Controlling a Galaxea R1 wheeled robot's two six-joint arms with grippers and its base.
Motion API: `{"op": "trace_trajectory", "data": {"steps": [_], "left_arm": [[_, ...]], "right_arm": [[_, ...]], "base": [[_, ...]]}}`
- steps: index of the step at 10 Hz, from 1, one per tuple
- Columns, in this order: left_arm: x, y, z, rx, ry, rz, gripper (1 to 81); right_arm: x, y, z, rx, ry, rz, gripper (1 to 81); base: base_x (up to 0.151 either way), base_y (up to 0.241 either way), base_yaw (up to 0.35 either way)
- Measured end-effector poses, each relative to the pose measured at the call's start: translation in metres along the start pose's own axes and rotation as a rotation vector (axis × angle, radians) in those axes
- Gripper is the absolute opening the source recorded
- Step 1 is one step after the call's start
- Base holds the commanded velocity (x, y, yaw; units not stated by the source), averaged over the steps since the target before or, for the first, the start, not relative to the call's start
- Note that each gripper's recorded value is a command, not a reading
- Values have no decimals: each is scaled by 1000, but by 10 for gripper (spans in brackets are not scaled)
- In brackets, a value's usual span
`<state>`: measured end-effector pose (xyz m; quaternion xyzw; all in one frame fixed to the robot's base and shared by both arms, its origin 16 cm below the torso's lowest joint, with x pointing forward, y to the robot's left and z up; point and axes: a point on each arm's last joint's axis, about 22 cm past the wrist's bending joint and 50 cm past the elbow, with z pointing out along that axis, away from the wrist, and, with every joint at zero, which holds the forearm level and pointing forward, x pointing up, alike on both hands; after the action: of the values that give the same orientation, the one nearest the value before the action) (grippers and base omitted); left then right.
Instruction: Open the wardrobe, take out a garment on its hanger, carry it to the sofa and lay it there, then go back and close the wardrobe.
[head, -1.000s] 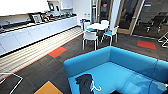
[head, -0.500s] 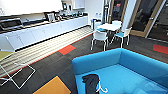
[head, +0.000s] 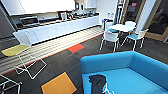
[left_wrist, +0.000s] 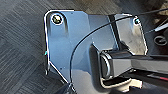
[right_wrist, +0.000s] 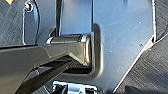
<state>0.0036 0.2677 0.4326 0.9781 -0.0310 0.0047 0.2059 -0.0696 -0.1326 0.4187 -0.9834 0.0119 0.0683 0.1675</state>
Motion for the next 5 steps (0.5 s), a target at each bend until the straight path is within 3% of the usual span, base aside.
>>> {"op": "trace_trajectory", "data": {"steps": [5], "left_arm": [[-3,-1,0,2,-5,2,811]], "right_arm": [[-2,0,0,0,-3,6,811]], "base": [[0,0,296]]}}
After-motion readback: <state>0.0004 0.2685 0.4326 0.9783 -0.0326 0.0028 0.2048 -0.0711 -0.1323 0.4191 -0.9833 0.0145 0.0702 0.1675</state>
